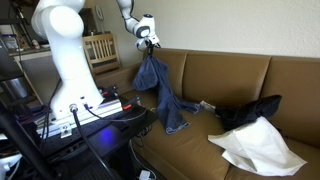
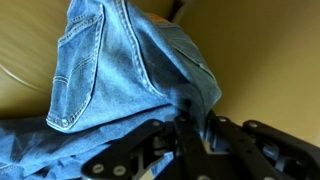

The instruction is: Pile the pair of jeans on the couch

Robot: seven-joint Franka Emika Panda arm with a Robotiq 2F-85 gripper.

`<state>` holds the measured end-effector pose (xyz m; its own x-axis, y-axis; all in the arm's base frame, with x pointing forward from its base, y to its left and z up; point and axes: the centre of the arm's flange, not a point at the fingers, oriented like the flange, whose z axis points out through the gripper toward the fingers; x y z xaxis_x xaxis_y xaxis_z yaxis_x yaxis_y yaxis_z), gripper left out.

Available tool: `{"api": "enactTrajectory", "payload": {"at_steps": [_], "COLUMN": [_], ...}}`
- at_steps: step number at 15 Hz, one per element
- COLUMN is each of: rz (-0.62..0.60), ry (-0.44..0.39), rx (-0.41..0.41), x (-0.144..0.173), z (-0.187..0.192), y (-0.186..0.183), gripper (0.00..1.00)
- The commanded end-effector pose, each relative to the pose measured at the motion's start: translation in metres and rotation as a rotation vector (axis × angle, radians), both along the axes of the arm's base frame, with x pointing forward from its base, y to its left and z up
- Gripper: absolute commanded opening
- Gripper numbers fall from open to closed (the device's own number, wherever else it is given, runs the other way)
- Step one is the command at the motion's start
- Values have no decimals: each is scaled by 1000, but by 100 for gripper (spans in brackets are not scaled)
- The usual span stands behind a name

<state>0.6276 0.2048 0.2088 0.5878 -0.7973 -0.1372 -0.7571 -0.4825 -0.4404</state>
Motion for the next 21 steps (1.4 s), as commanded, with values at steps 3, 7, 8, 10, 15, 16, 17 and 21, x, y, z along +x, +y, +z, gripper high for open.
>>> {"api": "enactTrajectory", "payload": {"at_steps": [3, 7, 8, 10, 15, 16, 17, 21], "rz": [171, 165, 168, 217, 390, 419, 435, 436], "ry": [-130, -131, -132, -95, -105, -108, -117, -194], "rx": [163, 147, 142, 213, 354, 393, 429, 587], "x": [-50, -44, -49, -54, -92, -96, -99, -102], "z": [133, 136, 142, 134, 149, 155, 161, 197], "y": [28, 51, 52, 62, 93, 96, 96, 73], "gripper": [4, 17, 4, 4, 4, 4, 4, 4]}}
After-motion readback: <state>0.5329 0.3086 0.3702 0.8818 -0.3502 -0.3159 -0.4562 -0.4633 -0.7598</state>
